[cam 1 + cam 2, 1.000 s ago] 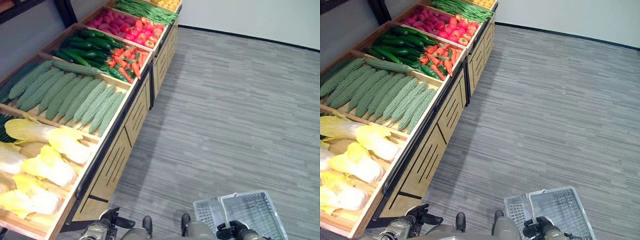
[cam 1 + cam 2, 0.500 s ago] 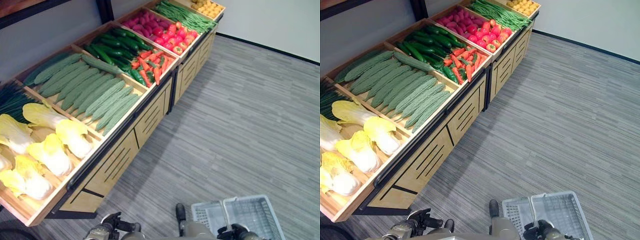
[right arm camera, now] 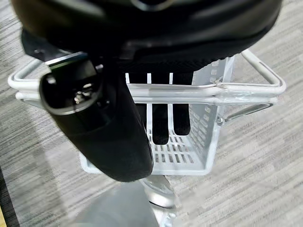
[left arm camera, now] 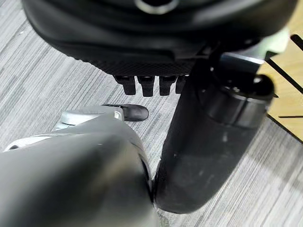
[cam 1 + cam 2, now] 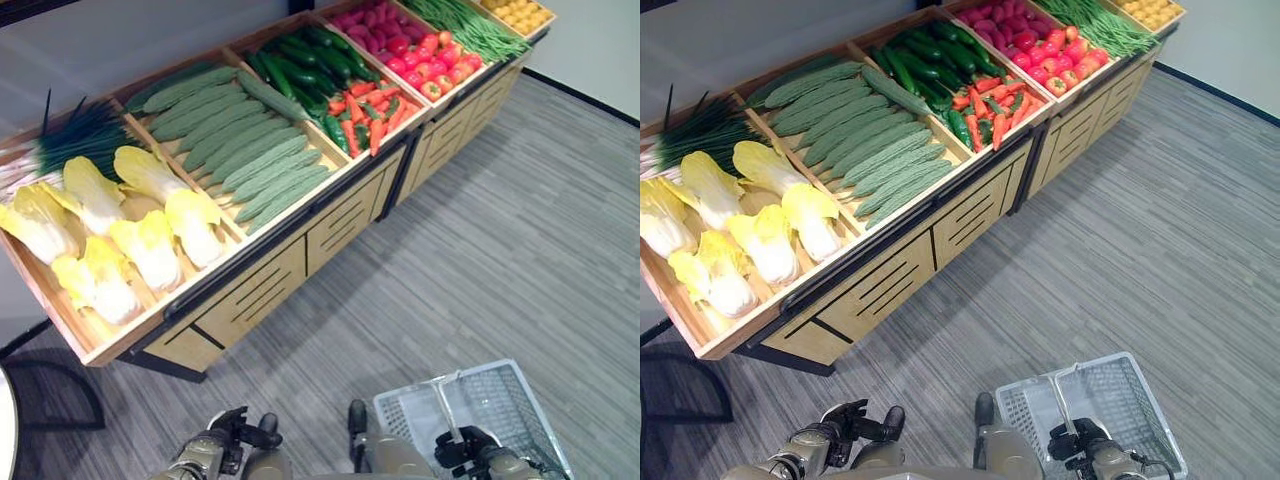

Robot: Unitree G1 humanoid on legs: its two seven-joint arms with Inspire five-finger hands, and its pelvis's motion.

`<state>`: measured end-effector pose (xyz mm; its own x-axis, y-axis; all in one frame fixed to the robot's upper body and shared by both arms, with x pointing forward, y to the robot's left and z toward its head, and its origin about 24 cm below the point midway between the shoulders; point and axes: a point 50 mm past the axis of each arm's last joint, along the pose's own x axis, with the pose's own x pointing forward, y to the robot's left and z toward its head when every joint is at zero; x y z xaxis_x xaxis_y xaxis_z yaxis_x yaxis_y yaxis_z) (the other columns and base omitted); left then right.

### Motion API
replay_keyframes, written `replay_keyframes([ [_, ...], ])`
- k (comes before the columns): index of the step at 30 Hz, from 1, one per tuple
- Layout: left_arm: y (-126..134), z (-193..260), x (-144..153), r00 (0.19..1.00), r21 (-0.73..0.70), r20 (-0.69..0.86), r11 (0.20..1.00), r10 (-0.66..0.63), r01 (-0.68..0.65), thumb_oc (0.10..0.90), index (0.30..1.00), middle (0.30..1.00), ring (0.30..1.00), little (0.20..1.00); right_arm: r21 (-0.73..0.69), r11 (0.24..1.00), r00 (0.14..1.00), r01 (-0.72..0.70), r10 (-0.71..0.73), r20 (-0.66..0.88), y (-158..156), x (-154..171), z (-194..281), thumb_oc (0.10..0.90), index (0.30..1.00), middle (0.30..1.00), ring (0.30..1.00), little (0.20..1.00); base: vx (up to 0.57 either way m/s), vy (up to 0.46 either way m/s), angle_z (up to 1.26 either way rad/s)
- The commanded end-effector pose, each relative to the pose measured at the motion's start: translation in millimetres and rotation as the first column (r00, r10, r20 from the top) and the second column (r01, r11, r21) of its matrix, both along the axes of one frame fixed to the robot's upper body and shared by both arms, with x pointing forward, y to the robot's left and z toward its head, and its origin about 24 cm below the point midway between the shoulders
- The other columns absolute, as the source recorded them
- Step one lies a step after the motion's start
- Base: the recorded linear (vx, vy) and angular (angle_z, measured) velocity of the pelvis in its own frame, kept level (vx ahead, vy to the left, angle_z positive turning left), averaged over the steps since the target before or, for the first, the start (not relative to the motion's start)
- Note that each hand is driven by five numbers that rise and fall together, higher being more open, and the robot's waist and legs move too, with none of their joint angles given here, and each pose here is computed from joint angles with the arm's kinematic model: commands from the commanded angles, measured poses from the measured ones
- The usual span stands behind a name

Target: Get the vegetables into the basket

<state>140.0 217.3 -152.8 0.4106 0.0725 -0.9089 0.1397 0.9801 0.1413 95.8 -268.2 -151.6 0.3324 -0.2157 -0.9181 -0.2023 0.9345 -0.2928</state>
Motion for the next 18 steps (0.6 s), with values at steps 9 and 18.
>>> replay_keyframes([
  [9,10.1,1.2,-3.7,1.0,0.014,0.004,1.0,-0.003,0.003,0.9,1.0,1.0,1.0,1.0,0.046,0.999,0.998,-0.025,0.028,-0.056,14.9,-10.1,-7.1,0.4,0.3,0.3,0.3,0.3,0.04,0.184,0.09],
  [18,23.2,2.8,-7.8,1.0,0.049,-0.013,0.999,0.003,-0.002,0.9,1.0,1.0,1.0,1.0,0.062,0.998,0.999,-0.032,0.034,-0.026,18.7,-1.9,-6.0,0.4,0.3,0.3,0.3,0.3,0.04,0.087,0.08],
])
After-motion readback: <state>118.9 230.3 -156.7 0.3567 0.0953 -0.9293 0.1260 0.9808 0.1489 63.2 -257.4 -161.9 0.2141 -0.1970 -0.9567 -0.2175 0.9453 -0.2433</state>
